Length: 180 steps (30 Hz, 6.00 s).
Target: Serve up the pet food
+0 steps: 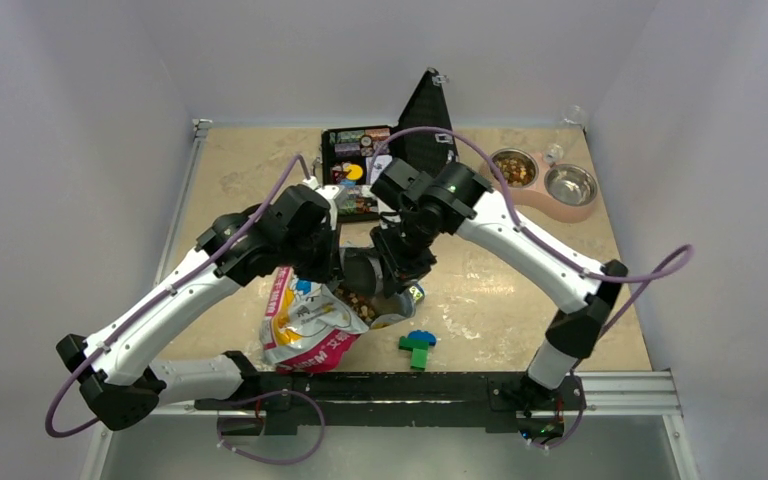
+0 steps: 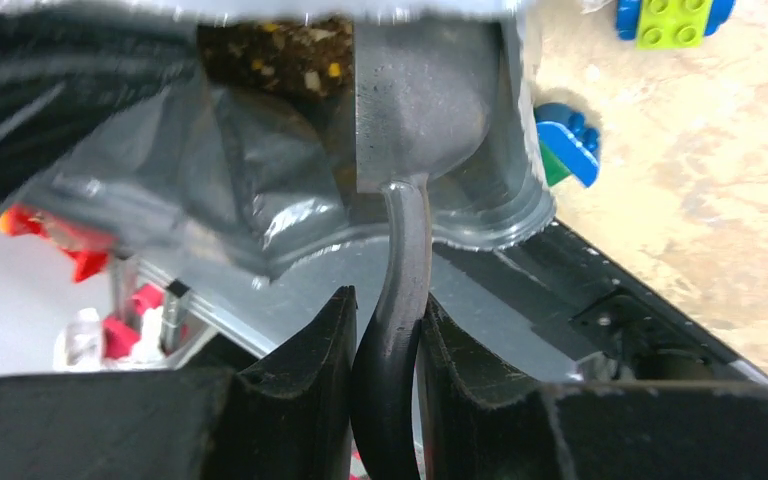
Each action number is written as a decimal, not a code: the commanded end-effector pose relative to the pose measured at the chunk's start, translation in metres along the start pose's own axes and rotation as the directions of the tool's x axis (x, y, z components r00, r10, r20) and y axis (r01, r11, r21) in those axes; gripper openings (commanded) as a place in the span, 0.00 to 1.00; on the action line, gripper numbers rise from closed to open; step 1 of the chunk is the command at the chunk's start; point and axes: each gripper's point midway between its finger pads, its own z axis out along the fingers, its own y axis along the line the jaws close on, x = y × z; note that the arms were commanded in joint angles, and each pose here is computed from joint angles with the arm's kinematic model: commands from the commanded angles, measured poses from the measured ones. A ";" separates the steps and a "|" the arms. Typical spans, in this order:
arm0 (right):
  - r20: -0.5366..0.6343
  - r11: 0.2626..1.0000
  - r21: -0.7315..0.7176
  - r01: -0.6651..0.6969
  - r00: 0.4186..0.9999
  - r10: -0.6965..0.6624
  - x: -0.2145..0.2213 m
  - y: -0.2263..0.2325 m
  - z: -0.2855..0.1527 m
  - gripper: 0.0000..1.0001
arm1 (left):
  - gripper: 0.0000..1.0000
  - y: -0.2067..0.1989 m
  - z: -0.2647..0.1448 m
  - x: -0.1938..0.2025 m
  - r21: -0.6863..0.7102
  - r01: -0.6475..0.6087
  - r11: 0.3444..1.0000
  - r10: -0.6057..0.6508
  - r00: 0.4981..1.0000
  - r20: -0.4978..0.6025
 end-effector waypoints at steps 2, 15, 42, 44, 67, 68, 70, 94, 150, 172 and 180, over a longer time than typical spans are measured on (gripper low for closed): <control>0.032 0.925 0.375 0.059 0.997 -0.077 -0.018 -0.074 -0.003 0.00 | 0.00 -0.042 -0.025 -0.011 0.206 -0.002 0.979 -0.013 0.998 0.069; -0.078 0.974 -0.155 0.168 0.980 -0.182 -0.068 0.043 0.115 0.00 | 0.00 -0.042 -0.030 -0.032 0.265 -0.021 0.964 -0.051 0.964 0.261; 0.157 0.533 -0.835 0.134 0.988 -0.003 0.017 0.002 -0.004 0.00 | 0.00 0.015 -0.088 -0.054 0.157 0.046 0.986 -0.133 0.791 0.597; 0.162 0.538 -0.832 0.133 0.987 0.006 0.019 0.000 -0.003 0.00 | 0.00 0.016 -0.088 -0.053 0.159 0.041 0.986 -0.129 0.790 0.600; 0.116 0.516 -0.856 0.036 0.985 0.124 0.001 0.006 0.010 0.00 | 0.00 0.023 -0.107 -0.054 0.095 -0.003 0.995 -0.057 0.784 0.618; 0.119 0.518 -0.854 0.035 0.985 0.129 0.003 0.006 0.009 0.00 | 0.00 0.027 -0.104 -0.054 0.080 0.015 0.997 -0.062 0.787 0.614; 0.123 0.514 -0.857 0.036 0.983 0.136 0.009 0.006 0.006 0.00 | 0.00 0.034 -0.100 -0.053 0.050 0.067 0.996 -0.084 0.792 0.605; 0.315 0.532 -0.847 -0.018 0.789 0.528 0.024 -0.035 -0.086 0.00 | 0.00 0.074 -0.084 -0.048 -0.170 0.252 0.953 -0.116 0.819 0.562; 0.312 0.044 -0.739 -0.672 -0.284 0.907 -0.099 -0.446 -0.081 0.00 | 0.00 0.054 -0.097 -0.073 -0.199 -0.024 0.980 0.138 0.800 0.584; 0.102 -0.336 -0.591 -0.733 -0.481 0.871 -0.130 -0.471 -0.126 0.00 | 0.00 0.055 -0.097 -0.088 -0.227 0.044 0.973 0.106 0.788 0.606; 0.075 -0.405 -0.585 -0.702 -0.545 0.835 -0.131 -0.469 -0.139 0.00 | 0.00 0.054 -0.095 -0.091 -0.230 0.060 0.971 0.095 0.789 0.606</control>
